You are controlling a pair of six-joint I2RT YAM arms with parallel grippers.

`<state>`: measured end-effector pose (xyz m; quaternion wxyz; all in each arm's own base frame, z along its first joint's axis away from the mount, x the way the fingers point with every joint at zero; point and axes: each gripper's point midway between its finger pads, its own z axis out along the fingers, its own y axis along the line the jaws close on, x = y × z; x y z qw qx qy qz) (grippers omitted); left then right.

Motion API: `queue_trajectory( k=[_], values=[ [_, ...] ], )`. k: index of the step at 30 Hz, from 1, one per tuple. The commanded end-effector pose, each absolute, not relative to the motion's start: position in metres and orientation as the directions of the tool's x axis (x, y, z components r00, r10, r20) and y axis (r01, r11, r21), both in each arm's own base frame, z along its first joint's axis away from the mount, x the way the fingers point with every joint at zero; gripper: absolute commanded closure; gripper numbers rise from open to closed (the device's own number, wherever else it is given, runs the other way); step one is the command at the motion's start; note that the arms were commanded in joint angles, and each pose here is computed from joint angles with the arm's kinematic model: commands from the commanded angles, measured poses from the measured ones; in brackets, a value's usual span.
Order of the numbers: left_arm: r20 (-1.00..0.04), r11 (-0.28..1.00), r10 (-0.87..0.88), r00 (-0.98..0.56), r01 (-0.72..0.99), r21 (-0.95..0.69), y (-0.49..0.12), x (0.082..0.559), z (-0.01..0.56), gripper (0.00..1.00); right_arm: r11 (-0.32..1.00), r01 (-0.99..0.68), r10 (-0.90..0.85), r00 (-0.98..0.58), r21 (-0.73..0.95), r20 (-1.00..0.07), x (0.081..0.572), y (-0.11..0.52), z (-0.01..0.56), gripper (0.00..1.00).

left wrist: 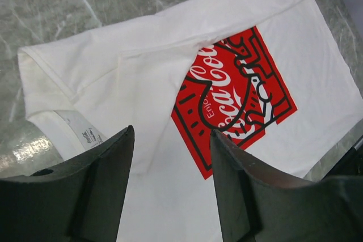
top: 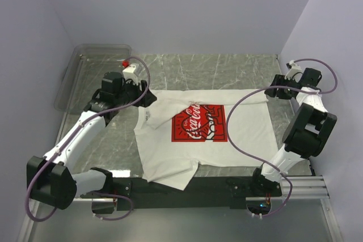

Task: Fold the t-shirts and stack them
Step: Fold the tshirt

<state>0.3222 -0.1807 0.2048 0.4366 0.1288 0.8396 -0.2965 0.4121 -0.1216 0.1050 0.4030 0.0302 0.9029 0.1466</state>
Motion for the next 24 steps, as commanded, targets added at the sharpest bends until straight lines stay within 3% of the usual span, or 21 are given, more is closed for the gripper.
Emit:
queue_trajectory(
  k=[1, 7, 12, 24],
  values=[
    [-0.827, 0.827, -0.067, -0.558, 0.432, -0.359, -0.172, 0.327, 0.208, 0.39, 0.916, -0.236, 0.097, -0.654, 0.324, -0.75, 0.393, -0.09, 0.129, 0.35],
    [-0.754, 0.874, -0.012, -0.657, 0.36, -0.327, -0.181, 0.33, 0.164, 0.4, 0.794, -0.405, 0.015, -0.733, 0.454, -0.68, 0.346, -0.028, 0.123, 0.33],
    [-0.698, 0.91, 0.05, -0.714, 0.321, -0.263, -0.197, 0.327, 0.127, 0.45, 0.775, -0.41, 0.008, -0.754, 0.481, -0.656, 0.324, -0.008, 0.114, 0.35],
    [-0.686, 0.943, 0.03, -0.727, 0.248, -0.223, -0.209, 0.368, 0.098, 0.43, 0.783, -0.404, -0.009, -0.768, 0.472, -0.641, 0.315, -0.004, 0.104, 0.36]
  ],
)
